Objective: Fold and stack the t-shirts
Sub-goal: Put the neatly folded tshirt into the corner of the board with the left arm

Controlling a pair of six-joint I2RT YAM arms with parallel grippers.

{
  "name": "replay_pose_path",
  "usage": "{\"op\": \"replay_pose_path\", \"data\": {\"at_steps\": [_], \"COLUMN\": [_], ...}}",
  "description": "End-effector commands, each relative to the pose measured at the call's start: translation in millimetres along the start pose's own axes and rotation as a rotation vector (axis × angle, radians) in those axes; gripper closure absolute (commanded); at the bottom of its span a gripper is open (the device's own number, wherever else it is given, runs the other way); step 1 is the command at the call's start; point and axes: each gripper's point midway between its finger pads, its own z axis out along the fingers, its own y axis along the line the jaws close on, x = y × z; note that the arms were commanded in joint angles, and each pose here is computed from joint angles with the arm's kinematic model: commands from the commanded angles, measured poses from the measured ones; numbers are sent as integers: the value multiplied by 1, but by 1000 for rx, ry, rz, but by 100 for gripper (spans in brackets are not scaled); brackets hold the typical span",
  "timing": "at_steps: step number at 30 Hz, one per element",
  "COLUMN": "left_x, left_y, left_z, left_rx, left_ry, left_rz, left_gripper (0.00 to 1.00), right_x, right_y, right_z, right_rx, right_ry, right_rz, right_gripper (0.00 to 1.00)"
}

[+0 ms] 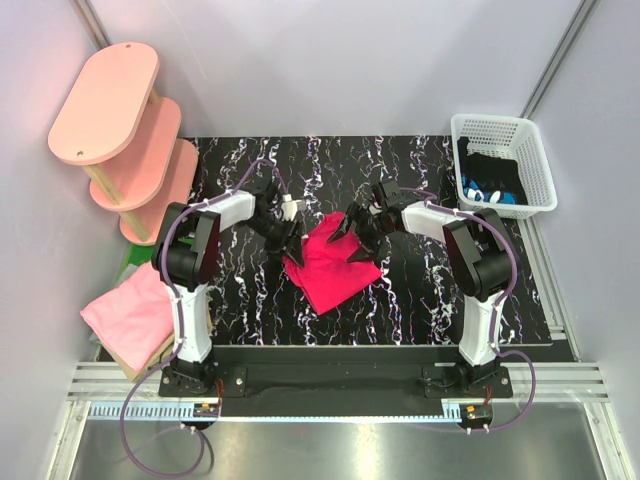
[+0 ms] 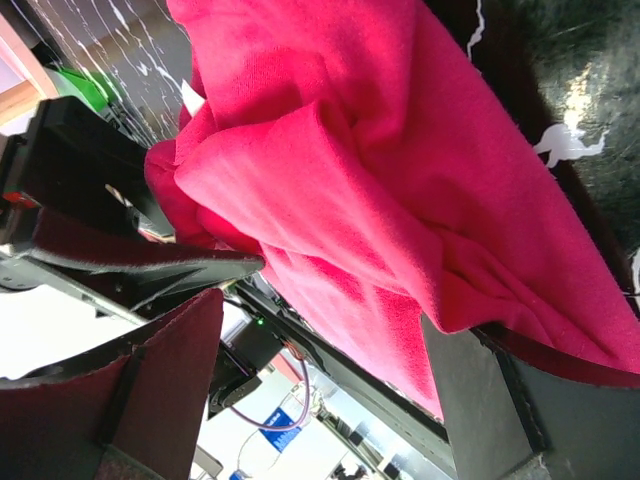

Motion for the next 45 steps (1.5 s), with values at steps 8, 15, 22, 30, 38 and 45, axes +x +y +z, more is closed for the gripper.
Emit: {"op": "replay_pose_path", "data": {"at_steps": [8,15,22,30,38,45], "left_x": [-10,-17,-10,28,56,50], "left_y": [29,22,4,-10,-15,-38], "left_z": [14,-7,-73,-118,-140,-180], "left_rx": [-120,-160,-336,-448,-511,-542], "left_ry": [-9,-63,-88,-88,-89,-163], "left_rz": [47,88,155,147,148,170], "left_gripper": [72,100,100,100,100,100], "right_x": [6,9,2,-7,-5,0], "right_y": [3,9,25,21,12,5], "right_z": [-4,-8,-27,-45,-50,-53], "right_rx": [-20,-39,-75,-88,-86,-81], "right_ry": [9,14,-24,-60,-56,-55], "right_rz": [-18,-34,-66,-56,-56,-60], "right_gripper": [13,13,12,12,12,12]}}
